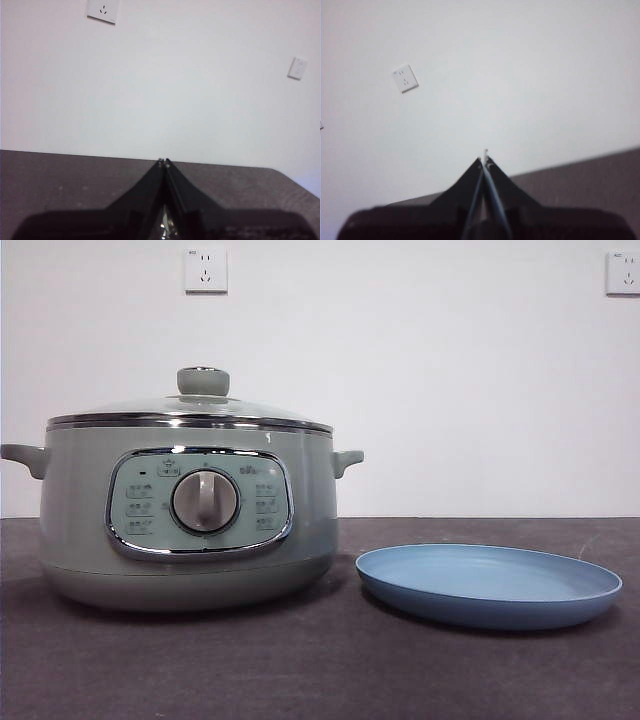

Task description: Take the potato out from the steamer,put the potato on the plate,close the lid

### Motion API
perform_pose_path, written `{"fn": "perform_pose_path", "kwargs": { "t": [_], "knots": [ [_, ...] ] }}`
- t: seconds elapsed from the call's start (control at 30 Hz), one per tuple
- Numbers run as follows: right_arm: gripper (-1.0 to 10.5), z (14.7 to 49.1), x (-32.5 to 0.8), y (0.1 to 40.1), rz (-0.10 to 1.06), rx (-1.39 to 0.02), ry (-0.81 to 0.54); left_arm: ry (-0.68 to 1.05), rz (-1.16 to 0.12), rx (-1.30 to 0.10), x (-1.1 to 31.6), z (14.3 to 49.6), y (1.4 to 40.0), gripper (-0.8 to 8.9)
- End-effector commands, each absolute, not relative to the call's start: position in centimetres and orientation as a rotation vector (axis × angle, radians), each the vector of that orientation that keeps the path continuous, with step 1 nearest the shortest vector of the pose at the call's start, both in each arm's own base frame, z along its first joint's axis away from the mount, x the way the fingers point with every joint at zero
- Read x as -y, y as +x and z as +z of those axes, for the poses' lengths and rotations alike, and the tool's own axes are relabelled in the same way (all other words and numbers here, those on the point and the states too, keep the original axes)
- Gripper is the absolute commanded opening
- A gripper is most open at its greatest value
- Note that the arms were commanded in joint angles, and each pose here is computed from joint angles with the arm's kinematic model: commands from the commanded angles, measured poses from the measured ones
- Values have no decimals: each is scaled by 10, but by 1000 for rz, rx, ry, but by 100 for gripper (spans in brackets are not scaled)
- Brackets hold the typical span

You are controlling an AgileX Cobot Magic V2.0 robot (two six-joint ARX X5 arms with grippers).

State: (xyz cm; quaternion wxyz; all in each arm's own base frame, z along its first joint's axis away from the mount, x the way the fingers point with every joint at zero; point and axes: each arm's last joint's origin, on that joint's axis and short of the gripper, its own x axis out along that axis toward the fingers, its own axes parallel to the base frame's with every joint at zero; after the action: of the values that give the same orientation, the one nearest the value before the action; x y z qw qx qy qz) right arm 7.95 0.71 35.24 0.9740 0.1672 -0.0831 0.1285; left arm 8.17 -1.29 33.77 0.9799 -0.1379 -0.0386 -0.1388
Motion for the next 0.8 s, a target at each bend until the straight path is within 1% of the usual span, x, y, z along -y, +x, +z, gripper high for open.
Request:
{"fn": "perform_pose_path", "kwargs": {
  "t": [0.03,0.17,0.23,0.33,0.47,0.6,0.67,0.7,0.73,0.77,0.8],
  "knots": [
    [-9,387,-9,86,299,186,228,-221,-274,49,14,361,92,-6],
    [-9,431,-12,106,384,150,129,-143,-322,-25,17,392,110,-6],
    [-9,447,-13,117,433,113,95,-120,-358,-67,19,407,119,-6],
    [-9,466,-17,141,537,46,62,-111,-410,-137,22,426,137,-6],
    [-9,478,-21,177,686,-63,62,-117,-440,-175,26,446,160,-6],
    [1,474,-27,211,847,-206,83,-134,-547,-232,31,457,183,-5],
    [9,467,-32,224,903,-262,108,-146,-607,-259,34,458,194,-3],
    [45,463,-34,231,908,-289,119,-149,-620,-266,35,458,199,2],
    [132,459,-35,236,907,-314,127,-151,-620,-275,36,457,204,21],
    [236,456,-35,239,905,-336,136,-151,-620,-281,37,456,207,79],
    [381,452,-35,243,903,-362,147,-153,-622,-285,38,455,210,195]
  ]
}}
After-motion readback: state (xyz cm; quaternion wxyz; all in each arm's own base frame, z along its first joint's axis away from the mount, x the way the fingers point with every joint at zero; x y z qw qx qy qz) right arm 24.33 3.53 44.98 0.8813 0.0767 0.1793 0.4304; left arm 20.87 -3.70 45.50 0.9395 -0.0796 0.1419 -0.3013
